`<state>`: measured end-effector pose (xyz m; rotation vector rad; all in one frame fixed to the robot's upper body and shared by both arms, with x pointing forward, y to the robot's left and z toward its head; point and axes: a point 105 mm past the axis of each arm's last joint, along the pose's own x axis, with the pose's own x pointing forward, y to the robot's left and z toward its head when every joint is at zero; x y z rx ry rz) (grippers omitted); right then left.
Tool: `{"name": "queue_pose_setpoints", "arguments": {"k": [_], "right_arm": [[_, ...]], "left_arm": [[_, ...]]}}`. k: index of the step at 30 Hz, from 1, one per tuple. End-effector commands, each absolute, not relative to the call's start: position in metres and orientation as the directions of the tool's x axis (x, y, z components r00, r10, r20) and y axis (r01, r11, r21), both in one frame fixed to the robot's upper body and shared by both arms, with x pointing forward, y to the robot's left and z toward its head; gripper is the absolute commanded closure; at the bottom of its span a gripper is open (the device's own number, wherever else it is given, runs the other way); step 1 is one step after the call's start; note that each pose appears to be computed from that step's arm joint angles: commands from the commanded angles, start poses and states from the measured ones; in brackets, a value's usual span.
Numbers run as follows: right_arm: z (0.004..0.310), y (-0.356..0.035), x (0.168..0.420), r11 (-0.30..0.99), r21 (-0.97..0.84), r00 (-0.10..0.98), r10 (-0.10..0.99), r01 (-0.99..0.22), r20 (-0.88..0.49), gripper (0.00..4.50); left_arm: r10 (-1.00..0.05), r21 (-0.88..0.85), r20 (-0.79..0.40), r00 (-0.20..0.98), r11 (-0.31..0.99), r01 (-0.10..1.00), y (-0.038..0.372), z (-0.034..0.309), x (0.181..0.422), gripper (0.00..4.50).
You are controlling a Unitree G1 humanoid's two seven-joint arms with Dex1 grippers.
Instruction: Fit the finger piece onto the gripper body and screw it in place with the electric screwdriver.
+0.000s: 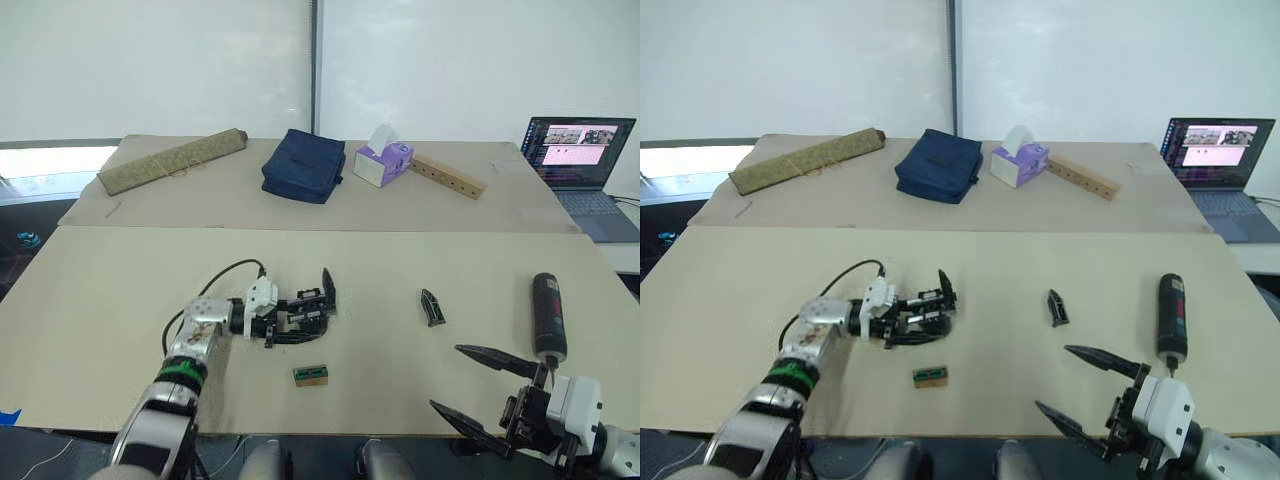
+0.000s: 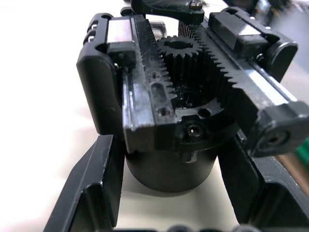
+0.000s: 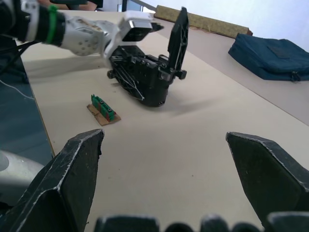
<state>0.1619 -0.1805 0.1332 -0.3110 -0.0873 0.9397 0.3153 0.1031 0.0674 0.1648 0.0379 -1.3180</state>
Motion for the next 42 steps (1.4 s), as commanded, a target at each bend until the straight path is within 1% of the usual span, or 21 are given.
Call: {"name": "queue_pose_setpoints", "arguments": {"k": [1, 3, 5, 7, 10, 13, 17, 22, 25, 29, 30, 31, 32, 33, 38, 42], "right_arm": [[0.141, -0.178, 0.162, 0.535, -0.327, 0.576, 0.817, -0.779, -0.037, 0.0], [0.141, -0.177, 0.163, 0.534, -0.327, 0.573, 0.819, -0.78, -0.032, 0.0], [0.141, -0.175, 0.164, 0.53, -0.325, 0.569, 0.822, -0.783, -0.028, 0.0], [0.14, -0.174, 0.165, 0.526, -0.322, 0.562, 0.827, -0.787, -0.024, 0.0], [0.14, -0.171, 0.167, 0.514, -0.32, 0.549, 0.836, -0.796, -0.022, 0.0], [0.14, -0.173, 0.169, 0.51, -0.324, 0.546, 0.838, -0.797, -0.023, 0.0], [0.14, -0.173, 0.17, 0.501, -0.329, 0.539, 0.842, -0.801, -0.029, 0.0], [0.141, -0.174, 0.17, 0.502, -0.333, 0.541, 0.84, -0.798, -0.029, 0.0], [0.14, -0.174, 0.169, 0.508, -0.33, 0.546, 0.837, -0.796, -0.028, 0.0], [0.139, -0.174, 0.168, 0.513, -0.329, 0.551, 0.834, -0.793, -0.026, 0.0], [0.14, -0.173, 0.168, 0.514, -0.329, 0.552, 0.834, -0.792, -0.026, 0.0], [0.14, -0.173, 0.168, 0.515, -0.328, 0.552, 0.833, -0.792, -0.025, 0.0], [0.139, -0.173, 0.168, 0.515, -0.327, 0.552, 0.833, -0.792, -0.025, 0.0], [0.139, -0.173, 0.168, 0.515, -0.326, 0.552, 0.834, -0.793, -0.026, 0.0], [0.139, -0.175, 0.167, 0.516, -0.328, 0.555, 0.832, -0.791, -0.031, 0.0], [0.139, -0.174, 0.167, 0.517, -0.326, 0.556, 0.831, -0.791, -0.031, 0.0]], "left_arm": [[-0.905, 0.229, -0.056, 0.421, 0.399, 0.888, 0.102, 0.111, 0.318, 2.21], [-0.857, 0.189, -0.048, 0.513, 0.497, 0.847, 0.101, 0.114, 0.312, 2.21], [-0.803, 0.201, -0.065, 0.592, 0.571, 0.796, 0.1, 0.11, 0.307, 2.21], [-0.776, 0.208, -0.087, 0.624, 0.599, 0.773, 0.097, 0.104, 0.301, 2.21], [-0.739, 0.164, -0.085, 0.669, 0.652, 0.741, 0.092, 0.096, 0.3, 2.21], [-0.742, 0.168, -0.077, 0.666, 0.649, 0.742, 0.085, 0.092, 0.297, 2.21], [-0.726, 0.166, -0.095, 0.682, 0.663, 0.729, 0.083, 0.082, 0.301, 2.21], [-0.757, 0.108, -0.136, 0.639, 0.63, 0.769, 0.079, 0.074, 0.297, 2.21], [-0.758, 0.128, -0.179, 0.627, 0.614, 0.779, 0.087, 0.067, 0.295, 2.21], [-0.768, 0.106, -0.191, 0.611, 0.603, 0.791, 0.094, 0.065, 0.295, 2.21], [-0.777, 0.104, -0.189, 0.601, 0.593, 0.799, 0.095, 0.066, 0.294, 1.17], [-0.785, 0.105, -0.187, 0.591, 0.582, 0.806, 0.096, 0.066, 0.293, 0.83], [-0.802, 0.102, -0.191, 0.567, 0.558, 0.824, 0.098, 0.066, 0.291, 0.36], [-0.814, 0.107, -0.193, 0.548, 0.538, 0.836, 0.101, 0.067, 0.289, 0.05], [-0.849, 0.13, -0.24, 0.471, 0.453, 0.882, 0.131, 0.066, 0.29, 0.05], [-0.873, 0.159, -0.244, 0.422, 0.393, 0.905, 0.149, 0.071, 0.306, 0.05]]}}
